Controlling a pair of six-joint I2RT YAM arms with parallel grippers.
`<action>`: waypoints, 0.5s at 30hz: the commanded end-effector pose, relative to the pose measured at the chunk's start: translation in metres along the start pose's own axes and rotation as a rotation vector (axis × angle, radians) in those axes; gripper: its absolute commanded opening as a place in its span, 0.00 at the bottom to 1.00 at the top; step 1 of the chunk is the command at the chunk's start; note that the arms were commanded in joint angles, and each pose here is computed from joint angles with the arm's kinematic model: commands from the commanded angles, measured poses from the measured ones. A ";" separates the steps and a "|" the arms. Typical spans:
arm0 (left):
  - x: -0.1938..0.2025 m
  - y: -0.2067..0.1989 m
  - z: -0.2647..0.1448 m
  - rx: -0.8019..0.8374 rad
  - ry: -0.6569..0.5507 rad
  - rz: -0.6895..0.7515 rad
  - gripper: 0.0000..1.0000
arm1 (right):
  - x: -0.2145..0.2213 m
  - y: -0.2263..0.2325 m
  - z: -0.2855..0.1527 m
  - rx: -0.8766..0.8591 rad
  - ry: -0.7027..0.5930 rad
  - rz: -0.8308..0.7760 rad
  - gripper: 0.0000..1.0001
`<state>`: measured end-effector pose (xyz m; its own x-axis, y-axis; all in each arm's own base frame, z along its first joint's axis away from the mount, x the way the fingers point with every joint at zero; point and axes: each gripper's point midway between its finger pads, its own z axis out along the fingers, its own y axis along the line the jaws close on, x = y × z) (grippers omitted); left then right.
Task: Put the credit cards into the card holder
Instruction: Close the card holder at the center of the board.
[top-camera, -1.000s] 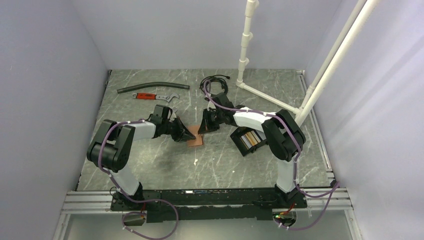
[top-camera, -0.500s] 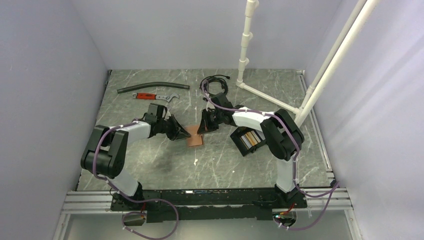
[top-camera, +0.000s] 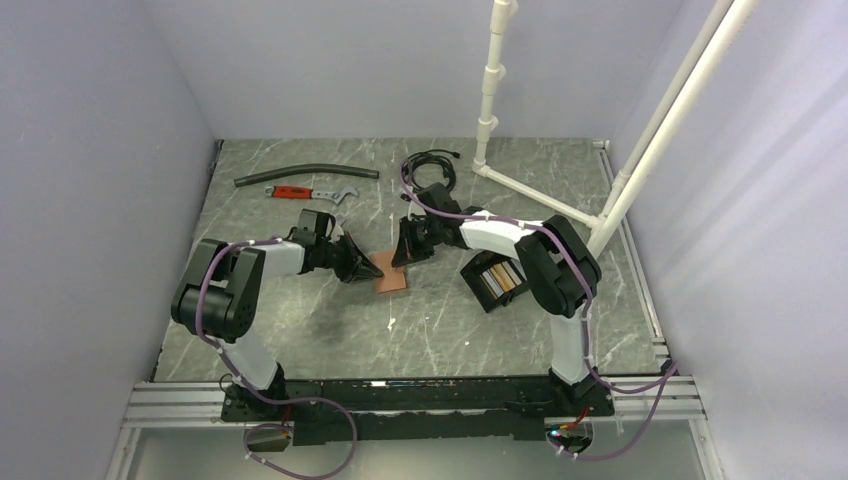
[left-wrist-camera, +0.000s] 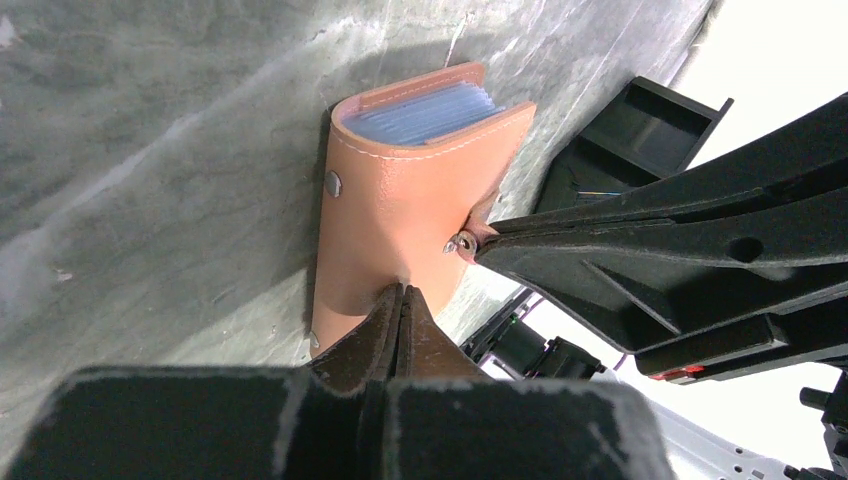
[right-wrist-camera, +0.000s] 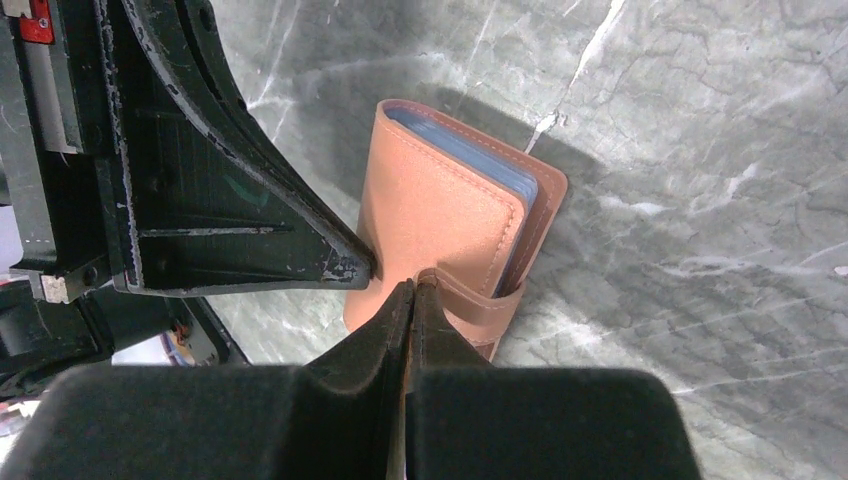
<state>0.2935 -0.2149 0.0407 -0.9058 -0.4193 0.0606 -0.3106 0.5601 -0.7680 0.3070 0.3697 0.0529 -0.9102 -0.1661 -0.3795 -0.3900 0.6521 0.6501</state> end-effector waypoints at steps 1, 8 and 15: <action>-0.004 0.009 0.008 -0.034 -0.025 0.021 0.00 | -0.007 0.014 0.007 -0.030 -0.008 -0.053 0.00; -0.005 0.009 0.007 -0.034 -0.027 0.022 0.00 | 0.004 0.012 0.010 -0.028 0.042 -0.086 0.00; -0.006 0.008 0.008 -0.034 -0.025 0.023 0.00 | 0.018 0.008 0.013 -0.012 0.104 -0.148 0.00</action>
<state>0.2937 -0.2149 0.0407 -0.9060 -0.4191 0.0592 -0.3094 0.5605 -0.7682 0.3070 0.3717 0.0520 -0.8852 -0.2364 -0.4006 -0.4522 0.6392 0.6220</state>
